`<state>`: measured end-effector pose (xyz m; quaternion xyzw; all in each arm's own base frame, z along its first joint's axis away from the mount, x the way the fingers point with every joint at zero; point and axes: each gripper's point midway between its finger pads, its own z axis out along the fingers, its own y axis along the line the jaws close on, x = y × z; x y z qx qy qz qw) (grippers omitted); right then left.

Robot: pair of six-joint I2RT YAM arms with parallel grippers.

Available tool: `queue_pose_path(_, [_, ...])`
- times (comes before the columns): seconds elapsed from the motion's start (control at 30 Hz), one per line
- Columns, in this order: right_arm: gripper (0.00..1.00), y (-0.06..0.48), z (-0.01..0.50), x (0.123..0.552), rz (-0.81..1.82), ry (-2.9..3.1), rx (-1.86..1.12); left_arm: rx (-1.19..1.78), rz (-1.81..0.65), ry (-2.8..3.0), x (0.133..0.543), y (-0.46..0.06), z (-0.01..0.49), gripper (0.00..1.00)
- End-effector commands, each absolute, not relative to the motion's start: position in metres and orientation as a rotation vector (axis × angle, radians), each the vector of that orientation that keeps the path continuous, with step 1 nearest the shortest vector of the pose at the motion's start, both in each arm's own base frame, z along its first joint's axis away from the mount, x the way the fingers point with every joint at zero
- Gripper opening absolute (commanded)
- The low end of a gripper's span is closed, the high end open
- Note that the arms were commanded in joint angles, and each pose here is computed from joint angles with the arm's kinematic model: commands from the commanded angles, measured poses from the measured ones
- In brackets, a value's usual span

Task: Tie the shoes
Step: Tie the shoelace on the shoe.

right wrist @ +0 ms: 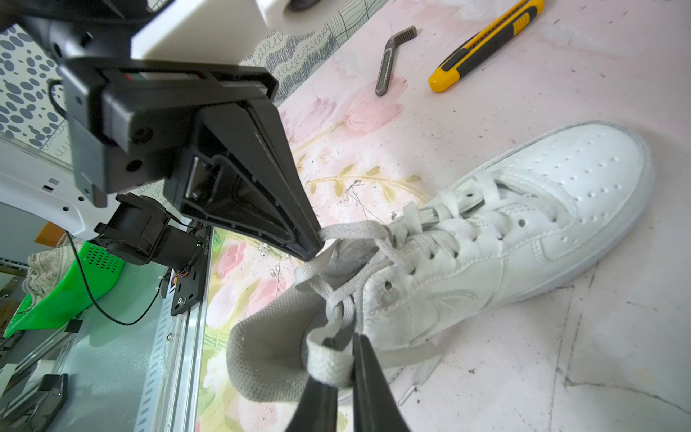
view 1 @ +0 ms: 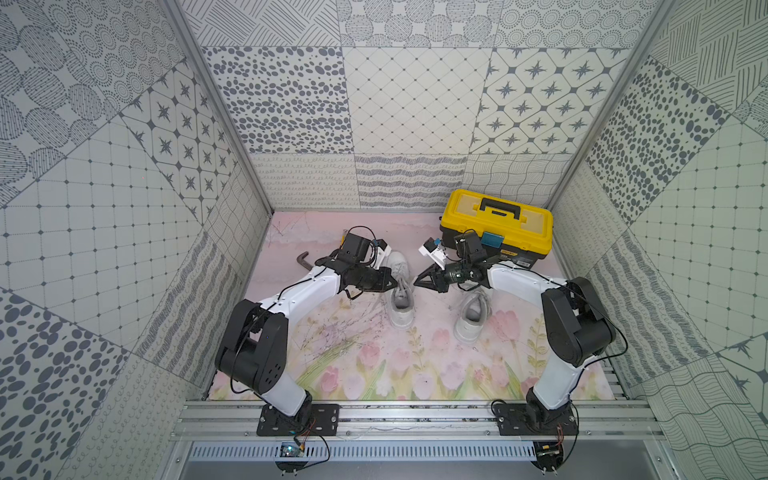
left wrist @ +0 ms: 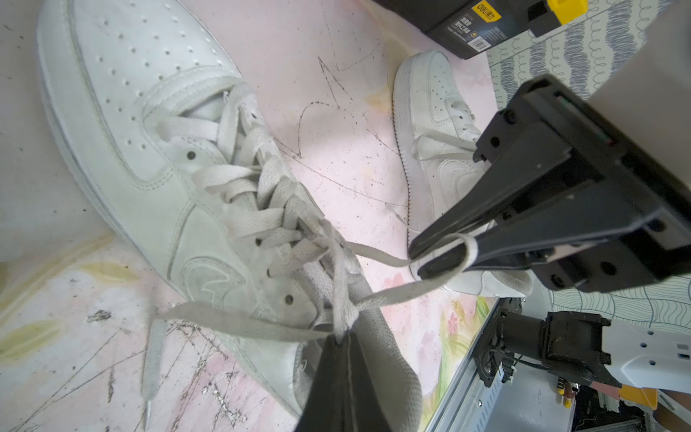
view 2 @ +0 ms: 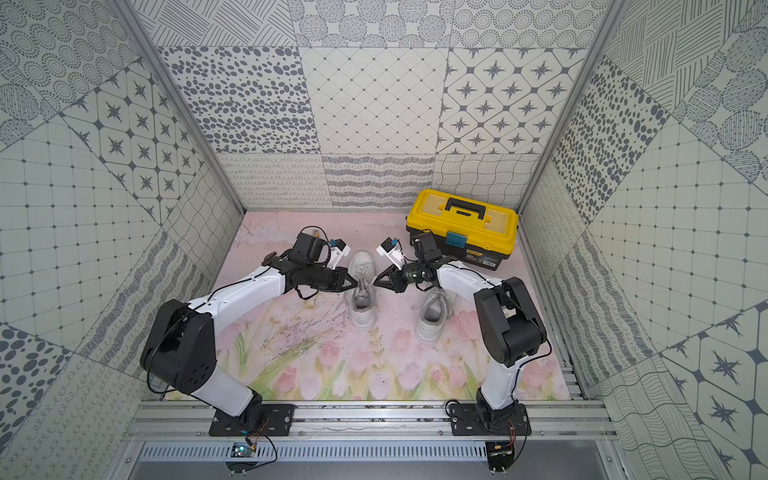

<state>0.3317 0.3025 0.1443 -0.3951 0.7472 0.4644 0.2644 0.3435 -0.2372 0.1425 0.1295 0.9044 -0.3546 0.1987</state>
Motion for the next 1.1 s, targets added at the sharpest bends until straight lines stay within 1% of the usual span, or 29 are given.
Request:
queue_pose_path(0.0, [0.00, 0.301, 0.164, 0.335, 1.233, 1.952, -1.064, 0.391, -0.984, 2.513, 0.341, -0.236, 0.147, 0.00])
queue_pose_path(0.2, [0.00, 0.306, 0.150, 0.351, 1.133, 2.040, -1.038, 0.398, -0.985, 2.502, 0.342, -0.236, 0.151, 0.00])
queue_pose_path(0.33, [0.00, 0.316, 0.144, 0.353, 1.108, 2.074, -1.069, 0.401, -0.982, 2.486, 0.344, -0.237, 0.155, 0.00])
queue_pose_path(0.67, [0.00, 0.340, 0.138, 0.344, 1.168, 2.067, -1.139, 0.394, -0.974, 2.479, 0.346, -0.237, 0.158, 0.00])
queue_pose_path(1.07, [0.00, 0.348, 0.131, 0.332, 1.230, 2.065, -1.183, 0.395, -1.011, 2.445, 0.350, -0.242, 0.167, 0.00])
